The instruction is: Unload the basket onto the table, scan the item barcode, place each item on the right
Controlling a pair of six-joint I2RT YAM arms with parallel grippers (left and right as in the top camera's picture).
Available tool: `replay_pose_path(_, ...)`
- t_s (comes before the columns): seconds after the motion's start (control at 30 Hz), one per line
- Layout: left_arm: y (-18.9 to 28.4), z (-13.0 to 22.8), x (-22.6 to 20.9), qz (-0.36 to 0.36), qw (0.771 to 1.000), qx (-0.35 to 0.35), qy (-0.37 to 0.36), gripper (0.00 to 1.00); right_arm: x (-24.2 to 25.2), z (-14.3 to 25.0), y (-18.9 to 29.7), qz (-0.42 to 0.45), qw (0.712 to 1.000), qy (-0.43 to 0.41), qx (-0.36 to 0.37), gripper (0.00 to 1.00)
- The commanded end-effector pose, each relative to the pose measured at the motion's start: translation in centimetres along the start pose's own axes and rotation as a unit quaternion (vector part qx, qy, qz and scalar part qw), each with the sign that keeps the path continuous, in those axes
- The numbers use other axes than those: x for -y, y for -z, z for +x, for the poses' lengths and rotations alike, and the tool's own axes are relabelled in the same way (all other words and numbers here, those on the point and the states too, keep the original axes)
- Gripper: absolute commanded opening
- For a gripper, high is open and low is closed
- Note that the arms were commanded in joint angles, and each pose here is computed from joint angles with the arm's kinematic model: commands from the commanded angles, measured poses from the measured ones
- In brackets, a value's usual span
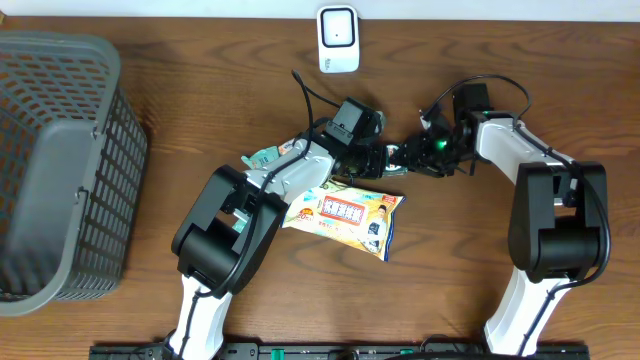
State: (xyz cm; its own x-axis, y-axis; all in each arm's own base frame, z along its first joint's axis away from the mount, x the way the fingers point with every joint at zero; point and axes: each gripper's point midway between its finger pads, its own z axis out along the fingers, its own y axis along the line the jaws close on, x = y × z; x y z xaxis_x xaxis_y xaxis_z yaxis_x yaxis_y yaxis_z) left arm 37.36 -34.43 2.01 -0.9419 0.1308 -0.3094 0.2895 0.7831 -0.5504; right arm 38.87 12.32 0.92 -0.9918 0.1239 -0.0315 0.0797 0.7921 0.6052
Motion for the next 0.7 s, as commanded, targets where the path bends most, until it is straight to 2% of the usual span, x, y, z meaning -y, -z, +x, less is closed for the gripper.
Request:
replay_pose_path(0.0, -2.3, 2.0, -4.0, -0.06, 0.997, -0.026, 0.041, 0.08, 3.8, 1.8, -1.6, 0.046, 0.998, -0.029, -0.03, 0.53)
replay_pose_path(0.13, -3.1, 2.7, -4.8, -0.065, 0.996, -0.035, 0.058, 0.08, 4.0, 1.6, -1.5, 0.046, 0.998, -0.031, -0.027, 0.57)
replay_pose_path(0.67, -2.0, 3.4, -8.1, -0.116, 0.984, -0.048, 0.126, 0.07, 4.6, 1.3, -1.0, 0.044, 0.998, -0.041, -0.02, 0.57)
